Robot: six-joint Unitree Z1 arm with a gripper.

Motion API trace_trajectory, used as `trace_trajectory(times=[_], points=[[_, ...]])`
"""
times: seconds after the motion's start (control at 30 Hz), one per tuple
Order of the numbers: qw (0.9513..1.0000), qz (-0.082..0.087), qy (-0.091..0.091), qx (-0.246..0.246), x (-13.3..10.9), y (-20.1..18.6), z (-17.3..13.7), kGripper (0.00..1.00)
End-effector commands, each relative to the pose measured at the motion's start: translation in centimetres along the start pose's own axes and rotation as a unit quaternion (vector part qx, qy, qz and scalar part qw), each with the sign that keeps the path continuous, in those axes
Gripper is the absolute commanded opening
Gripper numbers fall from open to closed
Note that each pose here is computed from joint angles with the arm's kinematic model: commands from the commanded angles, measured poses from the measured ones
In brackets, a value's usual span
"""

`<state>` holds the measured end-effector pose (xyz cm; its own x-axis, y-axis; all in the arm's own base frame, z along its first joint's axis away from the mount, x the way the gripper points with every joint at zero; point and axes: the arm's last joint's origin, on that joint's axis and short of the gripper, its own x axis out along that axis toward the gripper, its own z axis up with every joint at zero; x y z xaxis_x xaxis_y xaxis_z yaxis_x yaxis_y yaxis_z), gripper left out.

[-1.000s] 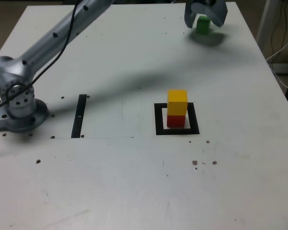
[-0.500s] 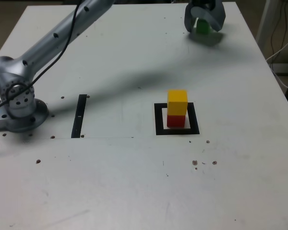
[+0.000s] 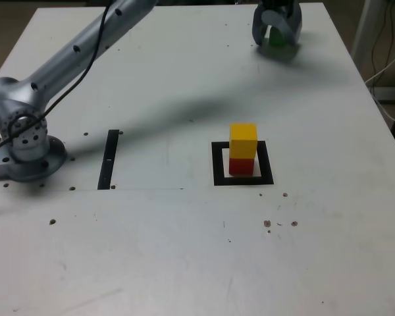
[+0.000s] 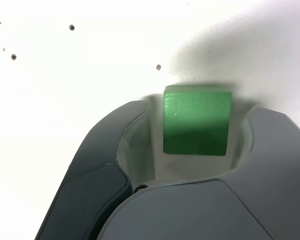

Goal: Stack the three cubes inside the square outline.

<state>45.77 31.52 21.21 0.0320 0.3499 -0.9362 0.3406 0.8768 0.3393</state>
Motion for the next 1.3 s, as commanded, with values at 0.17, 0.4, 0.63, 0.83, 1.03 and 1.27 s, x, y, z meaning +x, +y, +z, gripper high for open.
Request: trace_trajectory(times=[0.17,0.4,0.63,0.83,1.03,1.27], points=[[0.9999,0.004,-0.011,0.004,-0.5,0.1,0.1,0.25],[0.9999,-0.001,-0.013,0.001,-0.5,0.0,0.1,0.25],[0.9999,-0.002,-0.012,-0.001,-0.6,0.0,0.0,0.25],[0.9998,0.006,-0.019,-0.006,-2.0,-0.1,0.0,0.22],[0.9995,0.015,-0.026,-0.01,-4.4,-1.1,0.2,0.2],[0.999,0.02,-0.037,-0.016,-8.9,-3.8,0.2,0.19]])
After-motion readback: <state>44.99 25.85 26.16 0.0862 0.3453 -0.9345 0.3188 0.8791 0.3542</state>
